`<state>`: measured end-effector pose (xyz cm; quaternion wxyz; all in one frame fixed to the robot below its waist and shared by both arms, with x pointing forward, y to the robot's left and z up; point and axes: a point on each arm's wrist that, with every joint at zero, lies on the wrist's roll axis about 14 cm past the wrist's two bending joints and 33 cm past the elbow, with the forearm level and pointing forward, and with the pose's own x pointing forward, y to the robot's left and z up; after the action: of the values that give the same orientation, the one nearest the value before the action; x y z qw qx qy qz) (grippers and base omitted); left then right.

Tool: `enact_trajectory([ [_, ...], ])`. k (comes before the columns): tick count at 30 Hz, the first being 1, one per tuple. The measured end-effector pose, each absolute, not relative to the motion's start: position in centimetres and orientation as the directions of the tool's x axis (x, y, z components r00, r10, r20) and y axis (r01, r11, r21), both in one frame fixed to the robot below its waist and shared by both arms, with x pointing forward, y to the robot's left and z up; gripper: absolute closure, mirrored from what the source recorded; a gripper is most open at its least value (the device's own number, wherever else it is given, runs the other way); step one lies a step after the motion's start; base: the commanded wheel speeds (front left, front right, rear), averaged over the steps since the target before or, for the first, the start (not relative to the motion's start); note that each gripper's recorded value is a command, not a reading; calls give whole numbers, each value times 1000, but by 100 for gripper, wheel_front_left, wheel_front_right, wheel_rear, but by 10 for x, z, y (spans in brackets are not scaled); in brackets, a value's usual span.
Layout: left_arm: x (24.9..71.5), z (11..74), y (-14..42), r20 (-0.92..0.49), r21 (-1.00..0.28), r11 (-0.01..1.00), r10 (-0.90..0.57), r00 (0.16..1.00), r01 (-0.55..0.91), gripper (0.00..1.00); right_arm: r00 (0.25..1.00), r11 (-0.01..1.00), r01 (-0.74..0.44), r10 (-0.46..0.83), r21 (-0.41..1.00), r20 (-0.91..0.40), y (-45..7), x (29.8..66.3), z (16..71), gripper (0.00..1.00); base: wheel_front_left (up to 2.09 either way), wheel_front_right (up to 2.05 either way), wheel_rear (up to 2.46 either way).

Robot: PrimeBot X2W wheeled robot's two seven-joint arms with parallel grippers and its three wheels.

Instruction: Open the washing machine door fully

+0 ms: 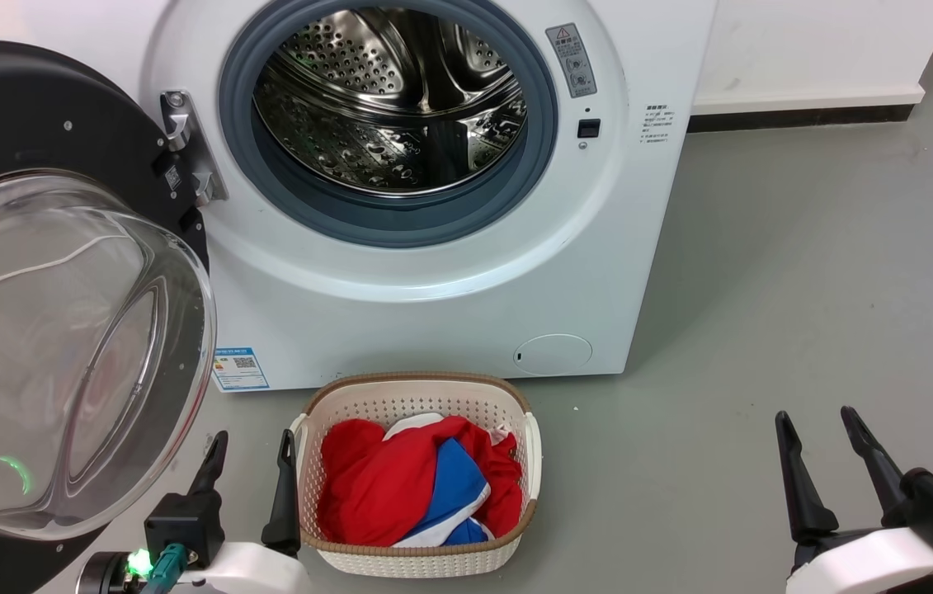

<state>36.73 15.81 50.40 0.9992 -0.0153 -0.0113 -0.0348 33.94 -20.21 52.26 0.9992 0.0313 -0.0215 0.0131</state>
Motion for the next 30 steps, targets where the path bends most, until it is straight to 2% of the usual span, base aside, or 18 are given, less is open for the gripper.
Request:
enact_trajectory([
  [1,367,504,158,24,-31,997,-69,997,69,0,999,998,-28,26,61,44,-202,340,523,0,0,0,0],
  [2,367,504,158,26,-31,997,-68,997,69,100,999,998,-29,27,61,44,-202,339,523,100,0,0,0],
  [7,357,483,155,-41,-52,997,-67,997,65,100,999,996,-20,22,84,-23,-201,332,501,100,0,0,0],
  [30,366,471,171,-160,-453,890,-23,987,-52,100,999,873,36,-15,486,-48,-207,343,495,100,0,0,0],
])
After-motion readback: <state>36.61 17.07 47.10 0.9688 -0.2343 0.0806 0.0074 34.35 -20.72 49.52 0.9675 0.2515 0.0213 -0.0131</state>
